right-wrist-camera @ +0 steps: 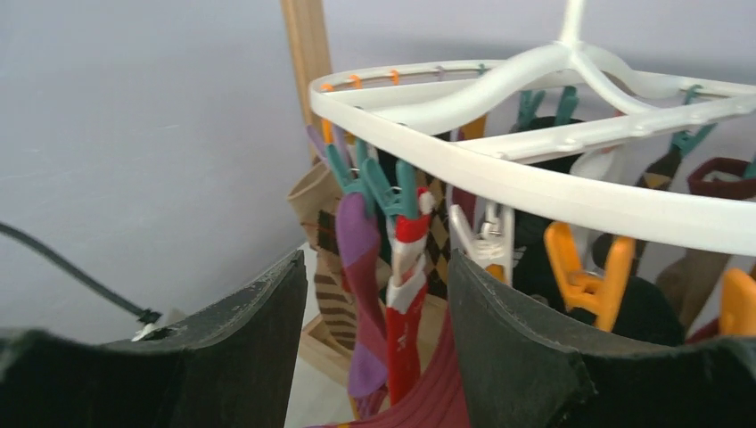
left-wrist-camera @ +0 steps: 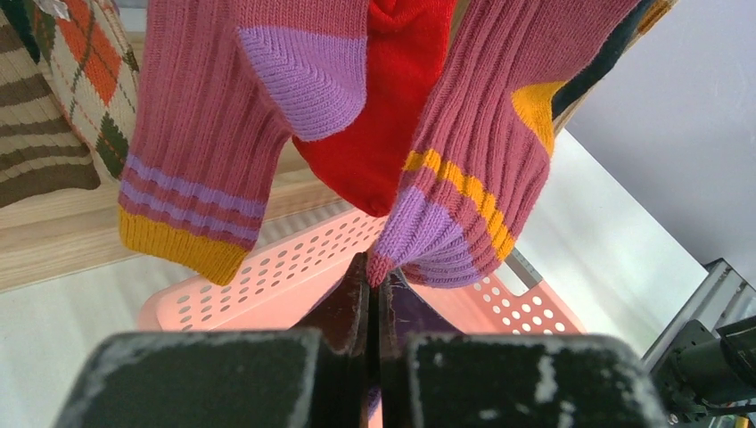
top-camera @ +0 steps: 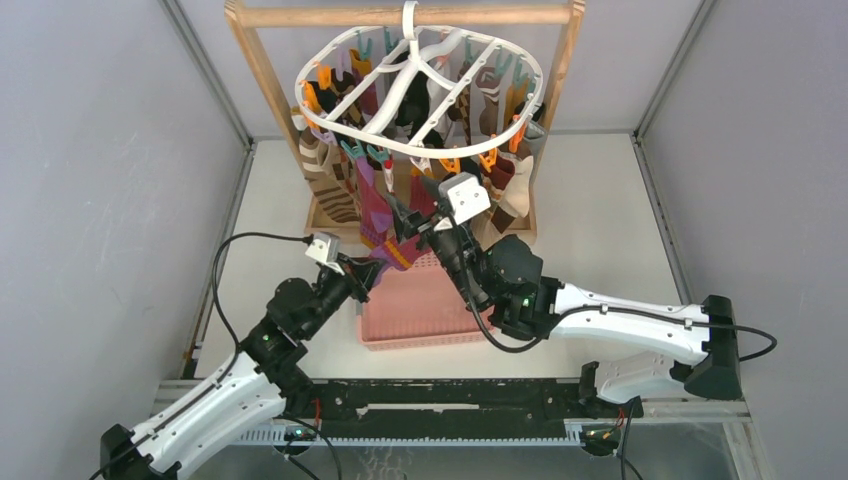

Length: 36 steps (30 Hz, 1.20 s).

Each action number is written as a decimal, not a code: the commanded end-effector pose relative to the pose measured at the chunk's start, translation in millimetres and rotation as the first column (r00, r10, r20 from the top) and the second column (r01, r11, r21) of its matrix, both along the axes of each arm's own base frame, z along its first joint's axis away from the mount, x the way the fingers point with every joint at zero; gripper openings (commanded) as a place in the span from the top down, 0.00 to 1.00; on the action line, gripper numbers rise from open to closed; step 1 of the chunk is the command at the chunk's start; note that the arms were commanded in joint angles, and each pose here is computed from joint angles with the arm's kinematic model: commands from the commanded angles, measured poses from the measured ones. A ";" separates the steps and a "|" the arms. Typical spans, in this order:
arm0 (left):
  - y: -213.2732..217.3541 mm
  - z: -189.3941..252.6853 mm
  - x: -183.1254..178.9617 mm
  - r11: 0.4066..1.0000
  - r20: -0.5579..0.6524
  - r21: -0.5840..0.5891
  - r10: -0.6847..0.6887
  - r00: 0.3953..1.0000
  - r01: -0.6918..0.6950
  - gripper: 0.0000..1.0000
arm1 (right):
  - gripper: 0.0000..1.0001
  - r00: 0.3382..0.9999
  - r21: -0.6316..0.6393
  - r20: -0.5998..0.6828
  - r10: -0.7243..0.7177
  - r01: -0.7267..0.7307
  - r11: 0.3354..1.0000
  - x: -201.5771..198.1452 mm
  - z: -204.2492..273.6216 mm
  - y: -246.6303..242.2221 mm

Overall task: Remove the socks clipped to the hanger
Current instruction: Remove the sock from the hanger.

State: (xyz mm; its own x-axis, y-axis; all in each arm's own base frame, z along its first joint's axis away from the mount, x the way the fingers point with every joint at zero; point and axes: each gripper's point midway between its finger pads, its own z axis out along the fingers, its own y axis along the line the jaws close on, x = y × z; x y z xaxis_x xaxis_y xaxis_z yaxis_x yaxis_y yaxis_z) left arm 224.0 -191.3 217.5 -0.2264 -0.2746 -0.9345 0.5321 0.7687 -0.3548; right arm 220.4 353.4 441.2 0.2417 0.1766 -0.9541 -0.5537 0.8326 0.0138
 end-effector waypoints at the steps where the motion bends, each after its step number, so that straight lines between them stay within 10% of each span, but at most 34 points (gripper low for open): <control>1: 1.7 44.8 -2.0 0.997 0.072 -0.074 -0.005 0.997 0.010 1.00 | 0.34 0.998 0.091 -0.026 -0.052 0.055 0.994 14.2 22.3 -18.2; 36: 19.7 98.5 -38.0 0.984 0.164 -0.162 -0.050 0.985 0.077 1.00 | 0.33 0.976 0.067 -0.106 -0.191 0.199 0.978 62.8 19.4 -28.4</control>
